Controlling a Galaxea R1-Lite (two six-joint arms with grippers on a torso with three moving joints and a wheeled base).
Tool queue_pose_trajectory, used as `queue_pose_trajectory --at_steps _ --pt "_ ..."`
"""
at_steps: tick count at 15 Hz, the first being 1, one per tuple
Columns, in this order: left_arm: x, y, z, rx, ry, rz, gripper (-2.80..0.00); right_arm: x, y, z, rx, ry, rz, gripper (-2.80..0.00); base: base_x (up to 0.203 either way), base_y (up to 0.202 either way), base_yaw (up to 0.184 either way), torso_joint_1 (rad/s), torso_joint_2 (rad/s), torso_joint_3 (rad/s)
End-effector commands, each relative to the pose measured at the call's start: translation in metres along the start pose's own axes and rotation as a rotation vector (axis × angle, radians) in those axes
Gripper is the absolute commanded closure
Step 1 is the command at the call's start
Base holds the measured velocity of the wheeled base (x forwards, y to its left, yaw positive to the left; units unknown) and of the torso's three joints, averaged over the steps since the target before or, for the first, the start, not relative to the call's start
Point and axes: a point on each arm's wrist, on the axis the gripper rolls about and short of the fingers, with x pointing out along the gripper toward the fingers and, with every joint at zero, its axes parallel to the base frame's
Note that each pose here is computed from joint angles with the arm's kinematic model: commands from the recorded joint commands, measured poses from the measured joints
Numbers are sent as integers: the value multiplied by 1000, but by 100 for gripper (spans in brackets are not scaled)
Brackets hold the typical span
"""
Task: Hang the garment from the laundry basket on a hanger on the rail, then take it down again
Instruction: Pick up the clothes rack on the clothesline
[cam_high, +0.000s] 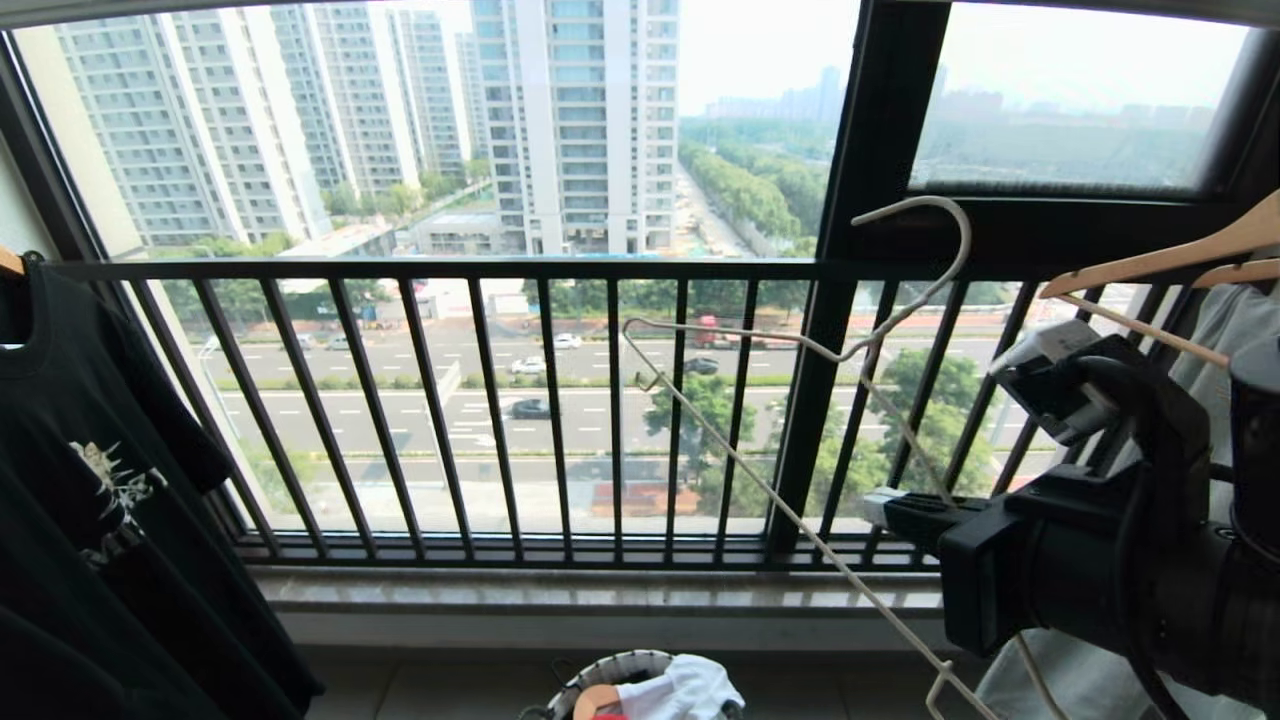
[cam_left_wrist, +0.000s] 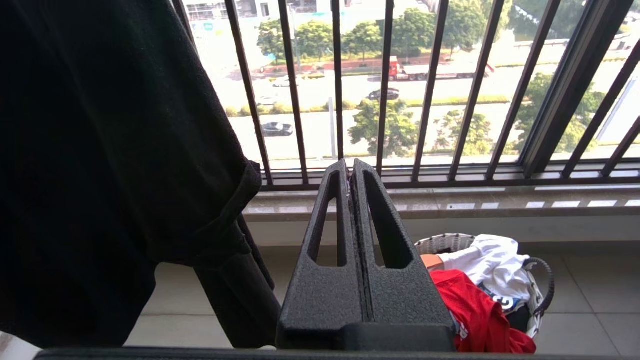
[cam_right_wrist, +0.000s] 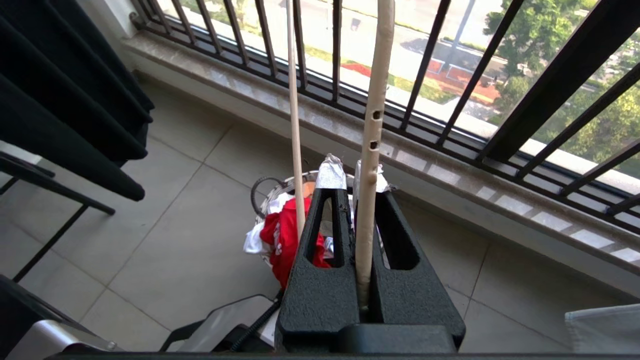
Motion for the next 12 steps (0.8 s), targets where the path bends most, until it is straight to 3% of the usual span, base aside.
queue_pose_trajectory --at_steps 1,12 --pt "0 0 0 0 1 1 0 14 0 -15 4 44 -5 0 0 0 0 0 0 0" --pt "0 0 0 0 1 1 0 27 2 -23 -11 64 4 0 0 0 0 0 0 0"
